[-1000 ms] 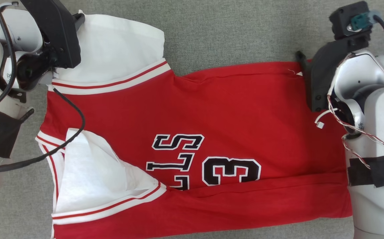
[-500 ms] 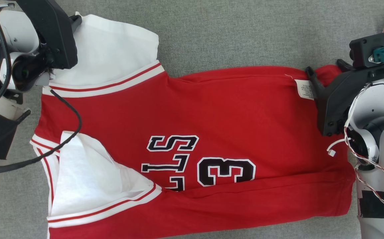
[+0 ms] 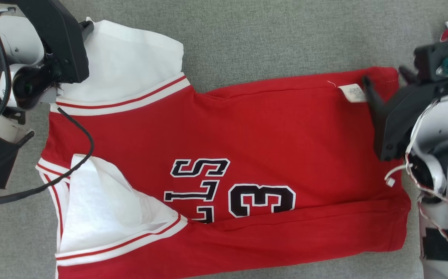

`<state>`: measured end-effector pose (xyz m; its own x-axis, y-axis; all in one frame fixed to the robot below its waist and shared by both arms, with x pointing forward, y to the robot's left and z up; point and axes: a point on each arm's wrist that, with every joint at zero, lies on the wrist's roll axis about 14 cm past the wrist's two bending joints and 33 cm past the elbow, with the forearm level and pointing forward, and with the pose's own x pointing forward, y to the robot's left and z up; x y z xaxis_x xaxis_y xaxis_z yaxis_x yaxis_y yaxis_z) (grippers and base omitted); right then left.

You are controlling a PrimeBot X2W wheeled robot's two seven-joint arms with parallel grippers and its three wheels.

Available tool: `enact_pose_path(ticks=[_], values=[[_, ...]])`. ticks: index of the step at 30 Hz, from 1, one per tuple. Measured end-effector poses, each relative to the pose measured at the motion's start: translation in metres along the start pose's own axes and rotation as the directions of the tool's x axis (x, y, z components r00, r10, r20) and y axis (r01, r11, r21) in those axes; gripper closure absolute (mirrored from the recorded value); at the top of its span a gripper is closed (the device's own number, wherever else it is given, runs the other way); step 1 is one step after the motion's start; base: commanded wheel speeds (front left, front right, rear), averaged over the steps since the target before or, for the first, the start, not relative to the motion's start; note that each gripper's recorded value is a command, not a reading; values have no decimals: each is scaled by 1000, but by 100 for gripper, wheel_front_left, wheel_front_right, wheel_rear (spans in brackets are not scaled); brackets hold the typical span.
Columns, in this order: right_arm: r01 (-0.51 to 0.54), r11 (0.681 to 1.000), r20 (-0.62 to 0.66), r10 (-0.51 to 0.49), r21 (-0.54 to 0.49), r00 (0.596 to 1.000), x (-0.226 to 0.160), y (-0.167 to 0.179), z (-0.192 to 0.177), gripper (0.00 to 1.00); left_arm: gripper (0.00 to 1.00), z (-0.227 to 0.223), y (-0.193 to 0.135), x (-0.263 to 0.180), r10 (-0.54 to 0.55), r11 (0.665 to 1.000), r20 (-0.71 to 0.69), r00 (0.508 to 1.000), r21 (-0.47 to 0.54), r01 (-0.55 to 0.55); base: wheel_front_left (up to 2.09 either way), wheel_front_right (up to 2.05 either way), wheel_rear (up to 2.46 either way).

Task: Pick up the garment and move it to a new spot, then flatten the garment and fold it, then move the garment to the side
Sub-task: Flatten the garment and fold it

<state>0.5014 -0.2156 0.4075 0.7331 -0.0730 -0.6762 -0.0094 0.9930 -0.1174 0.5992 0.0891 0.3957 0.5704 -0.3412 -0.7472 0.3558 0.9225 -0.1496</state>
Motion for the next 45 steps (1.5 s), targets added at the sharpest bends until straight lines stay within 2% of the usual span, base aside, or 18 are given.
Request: enact_pose_path(ticks=[7, 20, 21, 22, 23, 24, 25, 34, 38, 45], values=[[21, 1000, -74, -20, 13, 997, 2, -8, -21, 0, 100, -1, -1, 2, -6, 1000, -2, 1000, -4, 6, 0, 0, 0], [-28, 999, -108, 30, 20, 994, 13, 6, -15, 0, 100, -4, 2, 0, 3, 1000, -12, 1000, -5, -3, 0, 0, 0], [-29, 999, -111, 30, 19, 993, 13, 6, -15, 22, 100, -4, 2, 0, 2, 1000, -12, 1000, -6, -2, 0, 0, 0], [-30, 999, -115, 32, 17, 993, 13, 7, -16, 50, 100, -4, 2, 0, 2, 1000, -11, 1000, -5, -2, 0, 0, 0], [-31, 999, -117, 33, 16, 993, 13, 7, -16, 59, 100, -3, 2, 0, 2, 1000, -11, 1000, -6, -2, 0, 0, 0], [-33, 999, -122, 35, 16, 992, 12, 8, -16, 89, 100, -3, 1, 0, 0, 1000, -11, 1000, -7, 0, 0, 0, 0], [-35, 999, -123, 36, 15, 992, 12, 9, -16, 100, 100, -3, 1, 0, -2, 1000, -11, 1000, -9, 2, 0, 0, 0], [-27, 1000, -93, 28, 6, 995, 7, 8, -14, 100, 100, 4, -6, -7, -21, 1000, 42, 999, -8, 21, 0, 0, 0], [-28, 999, -46, 29, 16, 999, -2, 7, -11, 100, 100, 28, -11, -25, -18, 998, 220, 975, -55, 31, 0, 0, 0], [-31, 999, -12, 32, 40, 999, -20, 6, -21, 100, 100, 15, -27, -50, 0, 994, 341, 940, -107, 39, 0, 0, 0]])
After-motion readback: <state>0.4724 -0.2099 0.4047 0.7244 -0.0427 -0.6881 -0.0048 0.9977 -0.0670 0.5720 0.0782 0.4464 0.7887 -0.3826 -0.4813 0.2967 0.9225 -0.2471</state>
